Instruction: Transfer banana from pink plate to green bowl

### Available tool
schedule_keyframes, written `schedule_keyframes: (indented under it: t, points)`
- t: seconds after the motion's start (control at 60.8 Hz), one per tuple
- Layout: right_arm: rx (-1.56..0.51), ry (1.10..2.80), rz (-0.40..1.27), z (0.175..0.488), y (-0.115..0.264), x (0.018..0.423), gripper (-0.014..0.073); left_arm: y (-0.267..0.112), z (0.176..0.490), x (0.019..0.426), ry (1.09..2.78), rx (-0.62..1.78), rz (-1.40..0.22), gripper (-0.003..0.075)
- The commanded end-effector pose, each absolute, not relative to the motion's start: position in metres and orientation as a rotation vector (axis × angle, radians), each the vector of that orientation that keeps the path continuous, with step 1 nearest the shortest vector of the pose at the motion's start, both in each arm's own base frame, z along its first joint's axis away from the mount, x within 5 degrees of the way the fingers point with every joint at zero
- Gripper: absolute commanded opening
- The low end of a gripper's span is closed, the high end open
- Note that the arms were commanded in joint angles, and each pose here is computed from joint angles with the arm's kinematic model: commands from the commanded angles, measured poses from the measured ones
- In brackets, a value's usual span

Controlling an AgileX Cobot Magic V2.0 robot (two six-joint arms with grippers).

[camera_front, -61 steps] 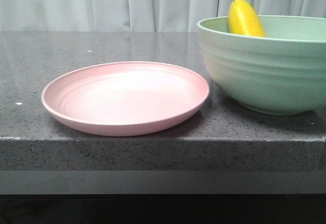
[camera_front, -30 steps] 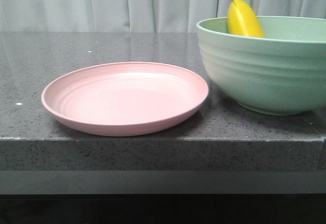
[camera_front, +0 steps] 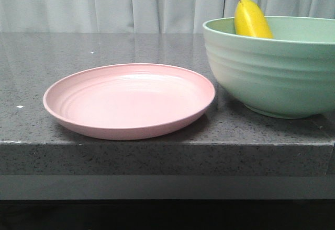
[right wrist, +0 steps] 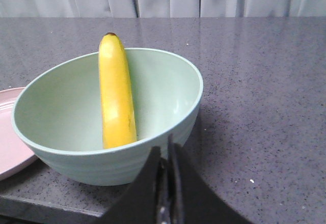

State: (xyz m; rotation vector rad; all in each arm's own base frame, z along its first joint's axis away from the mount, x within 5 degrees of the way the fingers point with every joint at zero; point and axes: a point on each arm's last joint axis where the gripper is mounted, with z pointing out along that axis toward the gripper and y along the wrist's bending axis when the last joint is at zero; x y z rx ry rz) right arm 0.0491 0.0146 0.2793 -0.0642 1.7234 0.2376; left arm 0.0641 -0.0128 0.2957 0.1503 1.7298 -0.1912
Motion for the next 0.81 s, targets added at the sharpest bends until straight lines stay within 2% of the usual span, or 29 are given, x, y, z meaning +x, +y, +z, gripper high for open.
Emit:
schedule_keyframes:
  t: [0.0,0.378,0.674,0.789]
  points:
    - [-0.044,1.62,0.229,0.295,0.013,0.05,-0.0058,-0.014,0.312,0.065,1.623,0.143,-0.211,-0.002]
    - [-0.044,1.62,0.229,0.295,0.013,0.05,-0.0058,-0.012,0.303,0.06,1.616,0.12,-0.219,-0.002]
    - [-0.044,1.62,0.229,0.295,0.013,0.05,-0.0058,-0.005,0.25,0.04,1.571,-0.037,-0.198,-0.002]
    - [-0.044,1.62,0.229,0.295,0.013,0.05,-0.0058,-0.004,0.227,0.047,1.635,-0.076,-0.161,-0.002]
